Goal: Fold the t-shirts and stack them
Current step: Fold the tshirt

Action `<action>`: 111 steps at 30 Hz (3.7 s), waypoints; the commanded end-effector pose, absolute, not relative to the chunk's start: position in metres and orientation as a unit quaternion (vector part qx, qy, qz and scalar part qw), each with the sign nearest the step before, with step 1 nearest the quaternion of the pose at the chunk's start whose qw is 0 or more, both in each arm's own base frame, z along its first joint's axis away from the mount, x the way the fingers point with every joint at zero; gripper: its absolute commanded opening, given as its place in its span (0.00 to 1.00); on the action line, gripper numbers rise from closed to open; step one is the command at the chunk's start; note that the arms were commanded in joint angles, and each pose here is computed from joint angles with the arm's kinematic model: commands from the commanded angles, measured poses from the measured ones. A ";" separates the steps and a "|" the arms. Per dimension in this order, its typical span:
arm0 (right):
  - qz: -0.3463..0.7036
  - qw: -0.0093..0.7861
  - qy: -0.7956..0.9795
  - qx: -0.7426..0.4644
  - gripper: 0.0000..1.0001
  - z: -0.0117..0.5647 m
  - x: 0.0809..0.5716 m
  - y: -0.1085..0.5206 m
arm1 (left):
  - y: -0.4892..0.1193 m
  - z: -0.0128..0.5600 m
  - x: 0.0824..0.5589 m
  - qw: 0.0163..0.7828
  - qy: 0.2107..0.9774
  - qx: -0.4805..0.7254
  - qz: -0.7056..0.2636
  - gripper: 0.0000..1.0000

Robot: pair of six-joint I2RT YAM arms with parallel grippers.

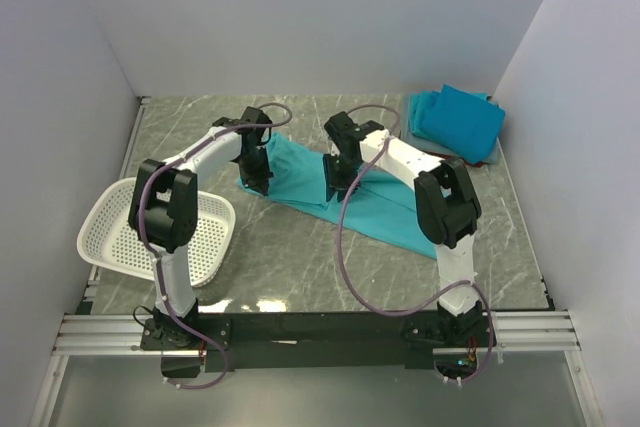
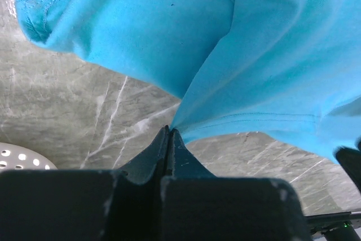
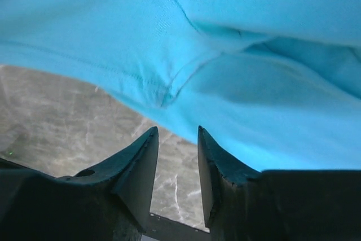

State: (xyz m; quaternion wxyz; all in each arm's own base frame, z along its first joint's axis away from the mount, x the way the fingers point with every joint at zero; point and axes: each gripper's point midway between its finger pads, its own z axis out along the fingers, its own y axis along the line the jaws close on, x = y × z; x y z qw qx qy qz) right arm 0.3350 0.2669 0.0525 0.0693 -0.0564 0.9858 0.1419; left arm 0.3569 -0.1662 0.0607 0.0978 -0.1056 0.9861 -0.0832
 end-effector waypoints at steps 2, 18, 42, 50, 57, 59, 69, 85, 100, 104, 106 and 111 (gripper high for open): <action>0.146 0.136 0.979 -0.030 0.42 0.107 0.354 0.248 | -0.167 0.066 0.367 0.108 0.985 -0.107 -0.083 0.01; 0.070 0.145 0.983 0.086 0.43 0.079 0.385 0.109 | -0.201 0.122 0.437 0.178 0.968 -0.099 -0.150 0.56; 0.106 0.020 0.984 0.141 0.43 0.003 0.304 0.112 | -0.217 0.024 0.502 0.140 0.955 -0.116 -0.233 0.57; 0.134 0.006 0.986 0.097 0.42 0.011 0.277 0.172 | -0.233 0.006 0.534 0.171 0.943 -0.073 -0.278 0.57; 0.143 0.028 0.987 0.074 0.42 0.028 0.269 0.217 | -0.248 0.029 0.569 0.233 0.919 -0.034 -0.316 0.57; 0.145 0.045 0.985 0.076 0.43 0.043 0.273 0.218 | -0.251 0.054 0.576 0.256 0.908 -0.029 -0.329 0.57; 0.081 0.092 0.990 0.070 0.43 0.075 0.272 0.185 | -0.248 0.172 0.578 0.339 0.870 -0.059 -0.354 0.59; 0.091 0.041 0.990 0.096 0.43 0.032 0.215 0.170 | -0.260 0.050 0.512 0.177 0.926 -0.100 -0.320 0.58; 0.146 -0.004 0.986 0.083 0.43 0.021 0.213 0.216 | -0.264 0.003 0.556 0.201 0.918 -0.100 -0.328 0.58; 0.152 -0.011 0.985 0.077 0.43 0.025 0.222 0.230 | -0.264 0.005 0.572 0.214 0.898 -0.108 -0.370 0.58; 0.157 -0.012 0.985 0.073 0.43 0.027 0.229 0.238 | -0.266 0.010 0.580 0.228 0.888 -0.099 -0.387 0.58; 0.169 -0.004 0.984 0.058 0.43 0.037 0.243 0.257 | -0.274 0.022 0.589 0.245 0.873 -0.076 -0.415 0.59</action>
